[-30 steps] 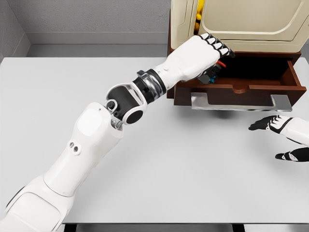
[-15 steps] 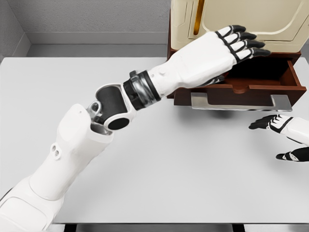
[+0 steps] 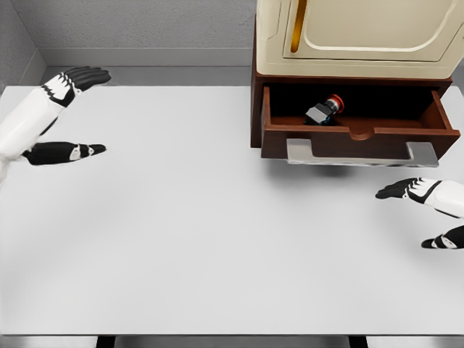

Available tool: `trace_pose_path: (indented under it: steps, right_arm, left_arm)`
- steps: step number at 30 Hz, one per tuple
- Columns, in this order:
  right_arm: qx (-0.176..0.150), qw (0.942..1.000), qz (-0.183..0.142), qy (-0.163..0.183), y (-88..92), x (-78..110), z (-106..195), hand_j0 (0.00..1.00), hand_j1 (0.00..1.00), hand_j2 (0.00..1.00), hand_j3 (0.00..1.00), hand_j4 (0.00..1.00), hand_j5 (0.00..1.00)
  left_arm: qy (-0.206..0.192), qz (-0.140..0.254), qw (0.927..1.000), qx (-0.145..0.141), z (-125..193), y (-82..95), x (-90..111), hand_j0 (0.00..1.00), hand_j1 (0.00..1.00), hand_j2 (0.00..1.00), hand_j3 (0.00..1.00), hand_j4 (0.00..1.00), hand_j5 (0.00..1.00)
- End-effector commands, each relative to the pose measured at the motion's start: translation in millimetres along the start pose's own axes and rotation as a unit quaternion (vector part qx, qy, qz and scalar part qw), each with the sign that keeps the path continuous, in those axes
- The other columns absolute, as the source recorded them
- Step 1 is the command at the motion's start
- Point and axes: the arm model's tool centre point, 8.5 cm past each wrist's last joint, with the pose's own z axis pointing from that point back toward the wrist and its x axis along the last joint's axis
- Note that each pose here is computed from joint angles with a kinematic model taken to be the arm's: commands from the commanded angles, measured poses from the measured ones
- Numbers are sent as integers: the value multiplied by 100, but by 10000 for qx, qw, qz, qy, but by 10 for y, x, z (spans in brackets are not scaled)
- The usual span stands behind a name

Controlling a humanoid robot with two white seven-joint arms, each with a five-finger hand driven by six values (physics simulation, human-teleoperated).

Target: Put the switch into the drawer with left arm, and close the drawer with right arm

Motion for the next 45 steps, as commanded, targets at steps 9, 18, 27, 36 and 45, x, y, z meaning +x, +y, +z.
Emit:
trace_pose_path:
  steps: [9, 18, 27, 36, 45]
  right_arm:
    - [-223, 9989, -379, -132, -197, 32, 45, 99, 99, 99, 99, 99, 99]
    - [-318, 9981, -487, -185, -292, 53, 63, 98, 98, 98, 98, 98, 98]
    - [-281, 9986, -411, -176, -310, 56, 62, 98, 98, 98, 98, 98, 98]
    - [-283, 9988, -379, -161, -294, 49, 58, 99, 99, 99, 99, 99, 99]
    - [-312, 9991, -218, -159, -307, 51, 35, 99, 99, 99, 99, 99, 99]
  left_arm:
    - [1069, 183, 9915, -712, 398, -411, -442, 100, 100, 100, 100, 100, 100]
    - [931, 228, 9933, -651, 355, -461, -329, 100, 100, 100, 100, 100, 100]
    - [880, 209, 9937, -661, 348, -468, -284, 100, 100, 100, 100, 100, 100]
    - [875, 202, 9938, -658, 350, -463, -278, 100, 100, 100, 100, 100, 100]
    - [868, 203, 9938, -667, 355, -471, -267, 100, 100, 100, 100, 100, 100]
